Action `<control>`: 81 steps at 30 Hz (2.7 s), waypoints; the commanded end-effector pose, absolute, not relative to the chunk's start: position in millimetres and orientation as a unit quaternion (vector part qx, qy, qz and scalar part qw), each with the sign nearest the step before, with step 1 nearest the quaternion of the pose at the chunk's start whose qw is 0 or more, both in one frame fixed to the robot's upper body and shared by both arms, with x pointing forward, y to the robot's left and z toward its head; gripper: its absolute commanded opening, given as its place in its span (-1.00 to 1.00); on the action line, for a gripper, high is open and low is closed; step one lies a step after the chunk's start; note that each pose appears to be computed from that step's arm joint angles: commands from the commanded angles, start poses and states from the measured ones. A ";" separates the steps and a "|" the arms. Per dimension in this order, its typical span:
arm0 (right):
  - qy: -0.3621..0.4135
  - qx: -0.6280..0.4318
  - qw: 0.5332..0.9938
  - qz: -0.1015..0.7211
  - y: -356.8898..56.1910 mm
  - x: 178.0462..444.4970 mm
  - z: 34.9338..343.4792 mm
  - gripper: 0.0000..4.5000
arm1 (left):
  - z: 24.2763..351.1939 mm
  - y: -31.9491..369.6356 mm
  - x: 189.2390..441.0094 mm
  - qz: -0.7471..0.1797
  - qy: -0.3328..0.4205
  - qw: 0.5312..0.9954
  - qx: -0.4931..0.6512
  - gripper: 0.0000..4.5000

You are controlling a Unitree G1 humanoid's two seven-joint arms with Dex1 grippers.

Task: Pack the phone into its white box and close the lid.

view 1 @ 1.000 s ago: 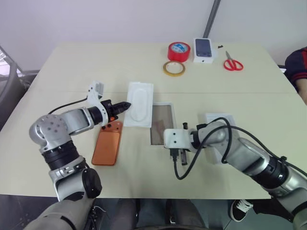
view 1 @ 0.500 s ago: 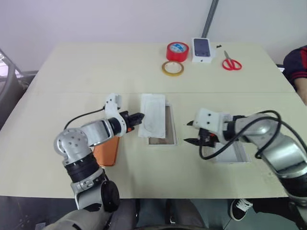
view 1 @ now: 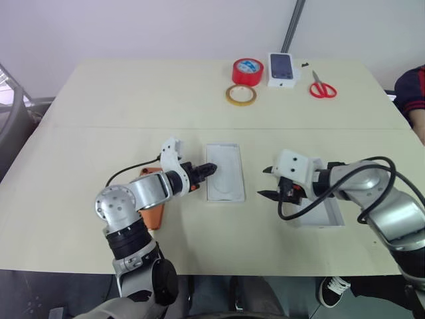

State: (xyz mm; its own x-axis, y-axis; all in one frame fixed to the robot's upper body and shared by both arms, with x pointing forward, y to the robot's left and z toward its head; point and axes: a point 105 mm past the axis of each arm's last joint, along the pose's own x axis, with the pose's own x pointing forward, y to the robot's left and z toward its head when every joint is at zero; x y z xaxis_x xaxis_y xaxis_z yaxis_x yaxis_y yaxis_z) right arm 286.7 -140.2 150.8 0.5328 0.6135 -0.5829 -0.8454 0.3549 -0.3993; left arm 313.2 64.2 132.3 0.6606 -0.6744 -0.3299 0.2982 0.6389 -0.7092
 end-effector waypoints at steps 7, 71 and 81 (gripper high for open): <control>0.088 -0.321 0.841 0.427 -109.2 313.1 178.9 -0.98 | 174.7 108.2 313.2 -0.300 0.205 0.913 -0.186 0.55; 0.121 -0.363 0.706 0.596 49.4 288.6 107.3 -1.00 | 83.0 199.2 232.9 -0.283 0.419 0.849 -0.154 0.96; 0.127 -0.362 0.716 0.583 43.5 292.2 107.7 -1.00 | 78.4 153.3 230.6 -0.348 0.411 0.818 -0.201 0.96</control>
State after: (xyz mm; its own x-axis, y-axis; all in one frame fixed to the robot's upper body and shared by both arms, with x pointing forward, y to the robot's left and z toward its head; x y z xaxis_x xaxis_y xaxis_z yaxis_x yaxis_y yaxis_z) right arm 294.1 37.5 96.6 0.2837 0.7172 -0.6366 -0.9362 0.0636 -0.3456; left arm 251.1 184.0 99.6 0.5898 -0.6220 -0.5150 0.3849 0.7772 -0.4977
